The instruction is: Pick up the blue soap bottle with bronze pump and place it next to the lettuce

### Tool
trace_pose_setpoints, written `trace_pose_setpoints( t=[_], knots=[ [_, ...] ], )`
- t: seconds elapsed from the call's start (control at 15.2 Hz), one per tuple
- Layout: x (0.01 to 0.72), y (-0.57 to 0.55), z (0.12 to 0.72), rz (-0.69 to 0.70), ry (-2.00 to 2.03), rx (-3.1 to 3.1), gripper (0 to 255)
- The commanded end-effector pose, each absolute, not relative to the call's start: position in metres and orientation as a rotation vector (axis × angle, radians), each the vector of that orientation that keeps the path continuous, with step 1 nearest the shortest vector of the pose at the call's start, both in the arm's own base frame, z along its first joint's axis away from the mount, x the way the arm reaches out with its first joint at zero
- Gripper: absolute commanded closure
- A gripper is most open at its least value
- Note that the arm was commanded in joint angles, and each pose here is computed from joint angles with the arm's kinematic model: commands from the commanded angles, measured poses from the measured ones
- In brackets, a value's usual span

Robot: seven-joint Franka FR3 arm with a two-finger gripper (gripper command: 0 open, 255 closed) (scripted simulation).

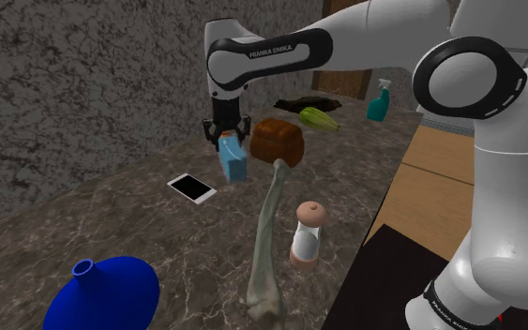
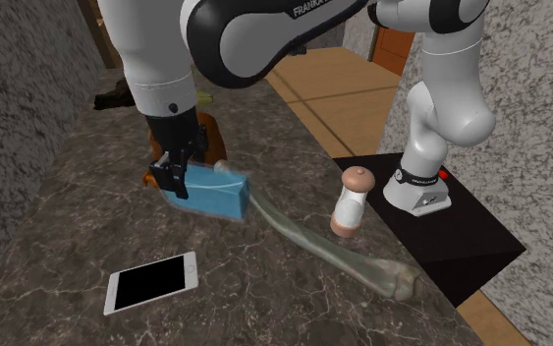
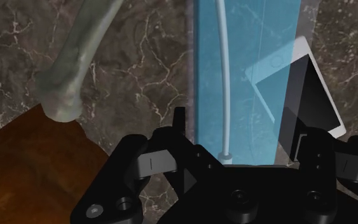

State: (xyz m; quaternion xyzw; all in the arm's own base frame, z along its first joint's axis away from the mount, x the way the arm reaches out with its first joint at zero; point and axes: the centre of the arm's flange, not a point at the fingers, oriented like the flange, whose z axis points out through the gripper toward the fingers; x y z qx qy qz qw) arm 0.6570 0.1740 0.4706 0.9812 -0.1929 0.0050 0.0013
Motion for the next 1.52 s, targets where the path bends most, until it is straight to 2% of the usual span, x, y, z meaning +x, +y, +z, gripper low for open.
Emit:
trace_pose_setpoints(
  t=[0.0,0.53,1.45],
  knots=[
    [0.655,0.174,0.482,0.016,-0.605,3.080,255],
    [0.655,0.174,0.522,0.016,-0.605,3.080,255],
    [0.617,-0.006,0.523,0.016,-0.605,3.080,255]
  ],
)
